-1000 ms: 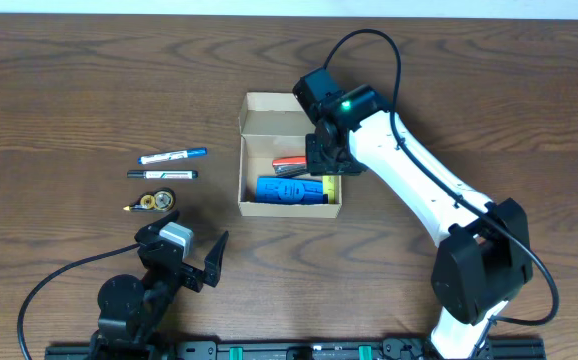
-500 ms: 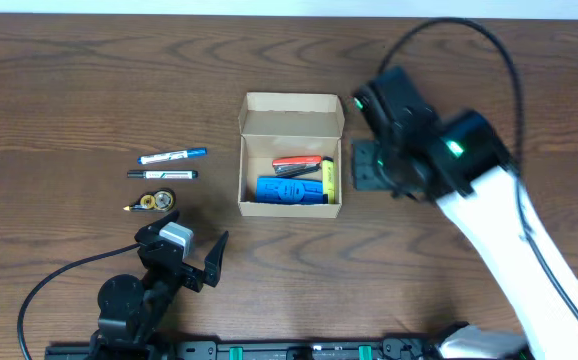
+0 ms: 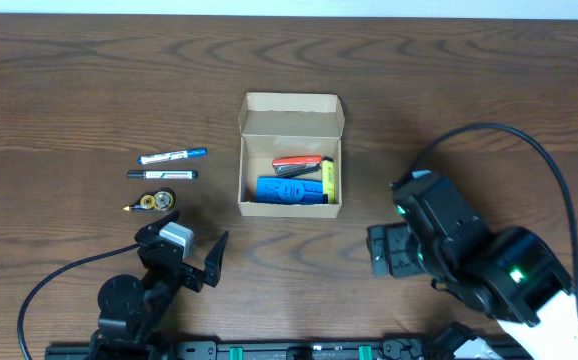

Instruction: Pack container

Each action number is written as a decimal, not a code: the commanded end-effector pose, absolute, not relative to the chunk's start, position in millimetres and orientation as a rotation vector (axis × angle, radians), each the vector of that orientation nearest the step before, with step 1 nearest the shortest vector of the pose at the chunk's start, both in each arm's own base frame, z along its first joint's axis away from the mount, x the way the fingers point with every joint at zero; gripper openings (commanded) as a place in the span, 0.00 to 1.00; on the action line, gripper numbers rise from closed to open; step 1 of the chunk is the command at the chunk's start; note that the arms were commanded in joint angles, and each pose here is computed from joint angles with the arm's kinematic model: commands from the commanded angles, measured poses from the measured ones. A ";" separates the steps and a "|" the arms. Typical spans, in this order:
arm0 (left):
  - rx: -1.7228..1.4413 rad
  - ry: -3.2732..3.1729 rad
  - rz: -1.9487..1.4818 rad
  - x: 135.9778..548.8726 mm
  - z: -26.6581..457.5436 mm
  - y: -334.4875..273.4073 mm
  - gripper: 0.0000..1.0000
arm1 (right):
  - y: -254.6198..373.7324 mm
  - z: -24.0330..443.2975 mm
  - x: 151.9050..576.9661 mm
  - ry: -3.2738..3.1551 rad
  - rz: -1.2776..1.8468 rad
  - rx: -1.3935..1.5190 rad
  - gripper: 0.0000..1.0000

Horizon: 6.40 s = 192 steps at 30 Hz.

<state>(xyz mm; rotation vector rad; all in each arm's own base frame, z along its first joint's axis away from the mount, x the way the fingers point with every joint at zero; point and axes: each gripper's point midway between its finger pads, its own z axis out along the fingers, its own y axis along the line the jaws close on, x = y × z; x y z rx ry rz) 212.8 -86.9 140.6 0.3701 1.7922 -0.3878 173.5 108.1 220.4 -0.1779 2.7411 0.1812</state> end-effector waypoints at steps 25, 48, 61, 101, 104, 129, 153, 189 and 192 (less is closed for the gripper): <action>0.197 1.835 -0.534 211.2 148.2 -87.5 0.95 | 104.7 221.5 166.3 2.740 0.187 -0.178 0.99; 0.012 2.466 -0.439 277.0 214.3 -80.8 0.95 | 104.7 221.5 166.2 2.741 0.187 -0.178 0.99; -0.958 2.530 -0.077 301.8 136.3 -17.8 0.95 | 104.7 221.5 166.3 2.740 0.187 -0.178 0.99; -1.711 2.460 -0.077 289.5 -7.4 10.8 0.95 | 104.8 221.5 166.2 2.740 0.187 -0.178 0.99; -1.715 2.456 -0.066 290.5 -10.7 13.1 0.92 | 104.8 221.5 166.2 2.740 0.187 -0.178 0.99; -1.577 2.583 -0.071 281.1 17.6 18.4 0.35 | 104.8 221.5 166.2 2.740 0.187 -0.178 0.99; -0.080 2.566 -0.444 308.1 156.3 -180.2 0.06 | 104.8 221.5 166.2 2.740 0.187 -0.178 0.99; -1.141 2.519 -0.744 317.9 95.8 -246.7 0.19 | 104.7 221.5 166.3 2.740 0.187 -0.178 0.98; -1.139 2.518 -0.751 318.3 96.5 -247.5 0.41 | 104.8 221.5 166.2 2.740 0.187 -0.178 0.99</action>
